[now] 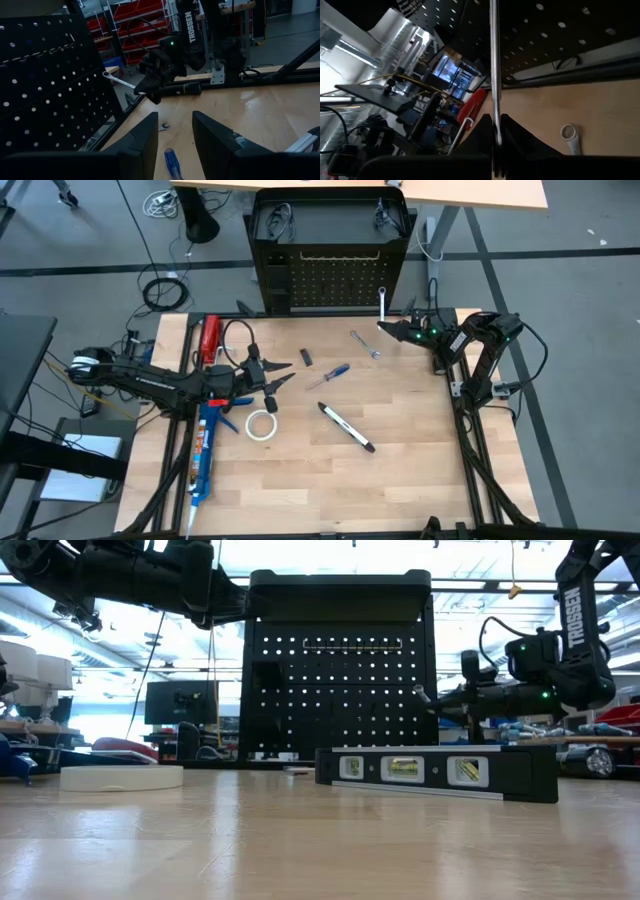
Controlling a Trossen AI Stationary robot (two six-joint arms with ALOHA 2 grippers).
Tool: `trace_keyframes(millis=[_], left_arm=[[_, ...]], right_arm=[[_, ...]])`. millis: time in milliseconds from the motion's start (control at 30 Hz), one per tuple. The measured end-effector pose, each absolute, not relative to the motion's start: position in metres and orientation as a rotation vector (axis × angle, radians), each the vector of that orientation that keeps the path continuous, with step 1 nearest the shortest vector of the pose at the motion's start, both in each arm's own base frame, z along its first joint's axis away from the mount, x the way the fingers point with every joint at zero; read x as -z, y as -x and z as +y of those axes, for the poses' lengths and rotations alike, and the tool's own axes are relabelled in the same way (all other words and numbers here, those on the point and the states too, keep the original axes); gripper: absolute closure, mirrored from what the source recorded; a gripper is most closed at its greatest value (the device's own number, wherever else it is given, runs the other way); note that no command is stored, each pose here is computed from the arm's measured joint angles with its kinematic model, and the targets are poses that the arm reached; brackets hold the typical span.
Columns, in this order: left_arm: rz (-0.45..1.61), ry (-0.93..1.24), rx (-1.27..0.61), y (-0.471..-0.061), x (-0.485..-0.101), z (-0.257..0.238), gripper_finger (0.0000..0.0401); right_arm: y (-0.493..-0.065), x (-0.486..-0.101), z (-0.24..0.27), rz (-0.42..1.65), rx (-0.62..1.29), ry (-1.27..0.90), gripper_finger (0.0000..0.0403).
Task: Hang tools onto peg board
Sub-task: Hang the bottom wrench onto the black pegboard
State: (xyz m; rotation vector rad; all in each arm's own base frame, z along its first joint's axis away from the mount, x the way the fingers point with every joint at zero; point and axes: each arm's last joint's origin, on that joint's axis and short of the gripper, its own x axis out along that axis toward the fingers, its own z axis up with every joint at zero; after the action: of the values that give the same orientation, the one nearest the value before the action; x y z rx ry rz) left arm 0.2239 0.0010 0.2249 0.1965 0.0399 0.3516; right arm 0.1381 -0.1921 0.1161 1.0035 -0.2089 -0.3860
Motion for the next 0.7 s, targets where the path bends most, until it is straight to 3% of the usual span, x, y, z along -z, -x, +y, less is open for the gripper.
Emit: trace_keyframes(millis=[700], left_arm=[[0.040,-0.196,-0.352,-0.2239,-0.2248,0.0011,0.0275]], right_arm=[[-0.1373,-0.1114,-0.1926,-0.181,0.413,-1.044,0.0380]])
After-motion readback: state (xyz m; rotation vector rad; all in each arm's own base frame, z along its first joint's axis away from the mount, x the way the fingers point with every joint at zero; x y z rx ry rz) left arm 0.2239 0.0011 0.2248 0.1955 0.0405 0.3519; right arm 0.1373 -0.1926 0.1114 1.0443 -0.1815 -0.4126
